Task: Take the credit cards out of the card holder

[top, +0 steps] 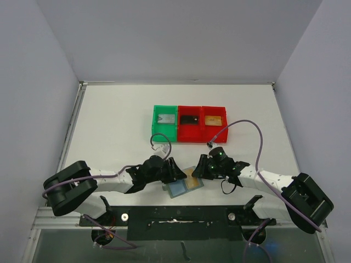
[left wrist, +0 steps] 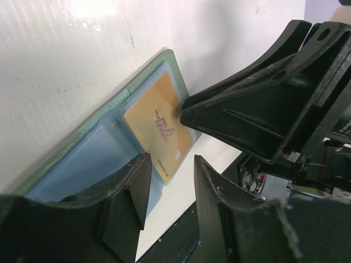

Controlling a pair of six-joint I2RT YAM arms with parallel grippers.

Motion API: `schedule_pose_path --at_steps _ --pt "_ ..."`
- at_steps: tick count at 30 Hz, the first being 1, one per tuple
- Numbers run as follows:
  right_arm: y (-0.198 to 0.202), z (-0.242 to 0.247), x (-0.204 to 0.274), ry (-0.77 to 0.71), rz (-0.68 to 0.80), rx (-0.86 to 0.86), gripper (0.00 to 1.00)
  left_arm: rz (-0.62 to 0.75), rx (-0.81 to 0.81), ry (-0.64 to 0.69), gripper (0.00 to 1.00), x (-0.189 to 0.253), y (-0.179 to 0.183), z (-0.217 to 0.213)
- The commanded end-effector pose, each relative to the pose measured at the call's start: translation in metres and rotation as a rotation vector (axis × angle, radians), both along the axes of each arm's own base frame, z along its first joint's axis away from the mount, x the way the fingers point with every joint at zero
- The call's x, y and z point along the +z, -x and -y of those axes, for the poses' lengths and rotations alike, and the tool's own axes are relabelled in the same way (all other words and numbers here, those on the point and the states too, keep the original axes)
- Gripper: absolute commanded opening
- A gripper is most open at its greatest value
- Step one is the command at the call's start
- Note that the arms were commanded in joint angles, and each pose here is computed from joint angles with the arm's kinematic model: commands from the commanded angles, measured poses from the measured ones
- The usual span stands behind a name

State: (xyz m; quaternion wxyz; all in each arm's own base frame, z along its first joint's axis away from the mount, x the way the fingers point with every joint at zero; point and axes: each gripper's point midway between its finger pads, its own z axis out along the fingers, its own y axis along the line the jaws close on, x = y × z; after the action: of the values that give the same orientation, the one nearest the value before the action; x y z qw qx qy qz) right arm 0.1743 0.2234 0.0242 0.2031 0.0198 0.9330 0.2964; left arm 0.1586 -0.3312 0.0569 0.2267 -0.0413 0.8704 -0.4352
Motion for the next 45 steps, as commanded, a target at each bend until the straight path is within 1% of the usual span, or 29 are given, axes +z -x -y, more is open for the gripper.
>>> schedule_pose_path --at_steps 1,4,7,10,14,20,23,24,26,29,37,41,45 --pt "0.000 0.002 -0.005 0.009 -0.004 -0.011 0.28 0.030 -0.024 0.110 0.34 0.015 -0.003 0.019" --pt "0.003 0.003 -0.007 0.008 -0.009 -0.009 0.28 0.009 -0.019 0.121 0.28 0.008 -0.002 0.021" --pt "0.005 0.003 -0.008 0.007 -0.016 -0.004 0.28 -0.004 0.005 0.132 0.26 0.002 -0.002 0.020" --pt "0.008 0.004 -0.011 0.008 -0.026 -0.002 0.28 -0.013 0.009 0.125 0.26 0.000 0.000 0.019" --pt "0.010 0.005 -0.012 0.007 -0.030 -0.004 0.28 -0.024 0.019 0.073 0.30 -0.007 0.004 0.017" --pt "0.011 0.005 -0.012 -0.001 -0.030 -0.001 0.28 -0.055 0.027 0.059 0.30 -0.019 0.011 0.023" --pt "0.012 0.005 -0.012 0.000 -0.033 0.000 0.28 -0.061 0.046 0.079 0.26 -0.021 0.011 0.022" --pt "0.013 0.005 -0.012 0.000 -0.034 0.003 0.27 -0.061 0.055 0.090 0.23 -0.021 0.011 0.021" --pt "0.014 0.005 -0.013 -0.001 -0.036 0.005 0.27 -0.057 0.066 0.096 0.19 -0.020 0.010 0.020" --pt "0.016 0.005 -0.014 -0.005 -0.039 0.012 0.27 -0.048 0.067 0.098 0.17 -0.018 0.008 0.020" --pt "0.024 -0.001 -0.014 -0.025 -0.052 0.055 0.17 -0.034 0.069 0.105 0.20 -0.014 0.007 0.020" --pt "0.028 -0.003 -0.014 -0.030 -0.057 0.068 0.15 -0.015 0.043 0.101 0.20 -0.010 0.008 0.022" --pt "0.031 -0.007 -0.012 -0.053 -0.059 0.065 0.13 -0.005 0.036 0.100 0.16 -0.007 0.007 0.022"
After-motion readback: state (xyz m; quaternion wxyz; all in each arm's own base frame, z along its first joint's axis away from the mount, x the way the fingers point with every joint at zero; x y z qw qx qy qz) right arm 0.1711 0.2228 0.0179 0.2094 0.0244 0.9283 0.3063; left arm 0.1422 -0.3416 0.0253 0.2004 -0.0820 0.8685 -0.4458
